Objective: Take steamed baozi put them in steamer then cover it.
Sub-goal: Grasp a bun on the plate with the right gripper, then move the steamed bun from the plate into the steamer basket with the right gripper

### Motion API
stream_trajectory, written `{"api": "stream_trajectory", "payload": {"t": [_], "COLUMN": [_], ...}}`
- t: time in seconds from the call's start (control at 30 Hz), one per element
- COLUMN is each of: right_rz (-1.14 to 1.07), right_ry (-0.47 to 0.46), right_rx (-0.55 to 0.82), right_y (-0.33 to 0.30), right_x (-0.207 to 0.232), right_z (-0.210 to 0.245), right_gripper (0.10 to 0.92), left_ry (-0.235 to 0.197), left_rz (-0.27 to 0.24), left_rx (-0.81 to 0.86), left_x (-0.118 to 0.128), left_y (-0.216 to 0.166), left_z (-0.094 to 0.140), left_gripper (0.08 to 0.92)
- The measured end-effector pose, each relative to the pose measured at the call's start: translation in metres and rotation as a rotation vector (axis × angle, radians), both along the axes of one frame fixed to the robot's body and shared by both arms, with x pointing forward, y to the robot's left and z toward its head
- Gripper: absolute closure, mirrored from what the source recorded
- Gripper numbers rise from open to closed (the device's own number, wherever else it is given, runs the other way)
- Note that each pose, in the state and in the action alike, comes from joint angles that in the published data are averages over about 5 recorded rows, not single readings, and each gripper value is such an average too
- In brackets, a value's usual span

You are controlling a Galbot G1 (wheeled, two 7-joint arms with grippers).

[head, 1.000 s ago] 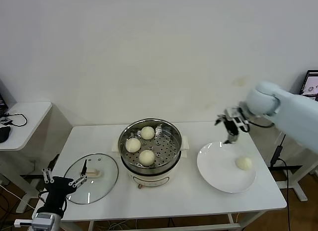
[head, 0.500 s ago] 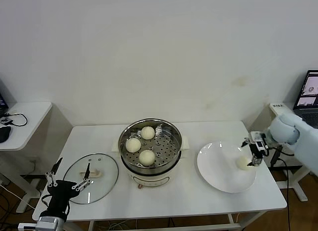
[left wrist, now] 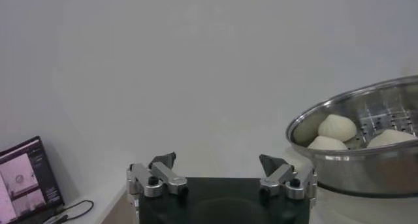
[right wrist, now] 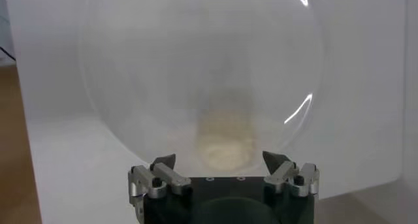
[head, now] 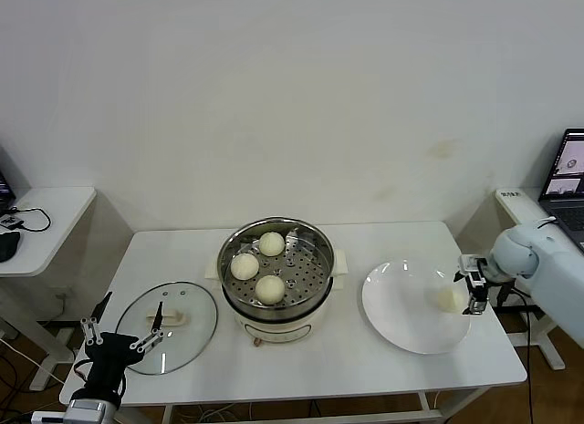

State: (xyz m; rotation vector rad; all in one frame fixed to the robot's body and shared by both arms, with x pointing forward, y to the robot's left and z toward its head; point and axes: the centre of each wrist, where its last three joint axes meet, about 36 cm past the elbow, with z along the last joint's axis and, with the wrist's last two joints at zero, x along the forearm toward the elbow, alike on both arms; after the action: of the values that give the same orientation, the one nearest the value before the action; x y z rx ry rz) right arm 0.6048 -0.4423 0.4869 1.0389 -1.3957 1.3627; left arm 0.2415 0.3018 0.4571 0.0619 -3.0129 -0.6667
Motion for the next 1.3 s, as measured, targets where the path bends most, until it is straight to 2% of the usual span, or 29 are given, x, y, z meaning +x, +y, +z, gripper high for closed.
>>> {"api": "stream_trajectory", "payload": {"t": [0.43, 0.9, 1.1, 1.3], "right_rz": [-0.026, -0.047, -0.042, -0.028], "right_ry": [0.016, 0.024, 0.016, -0.014], "right_rx": [-0.01, -0.013, -0.006, -0.003], "right_y": [0.008, 0.01, 0.014, 0.018], "right_x": [0.015, 0.021, 0.022, 0.023], "right_z": [-0.029, -0.033, -0.017, 0.018], "right_gripper": [0.219, 0.455, 0.452, 0.445], "left_ry": [0.004, 0.007, 0.004, 0.0], "left_rz": [0.006, 0.009, 0.006, 0.002], "left_rx": [-0.001, -0.004, -0.004, -0.007], "left_x": [0.001, -0.001, -0.001, 0.0], "left_y": [0.001, 0.001, 0.0, -0.001], "left_z": [-0.002, -0.003, -0.002, -0.002], "left_gripper": [0.177, 0.177, 0.177, 0.177]}}
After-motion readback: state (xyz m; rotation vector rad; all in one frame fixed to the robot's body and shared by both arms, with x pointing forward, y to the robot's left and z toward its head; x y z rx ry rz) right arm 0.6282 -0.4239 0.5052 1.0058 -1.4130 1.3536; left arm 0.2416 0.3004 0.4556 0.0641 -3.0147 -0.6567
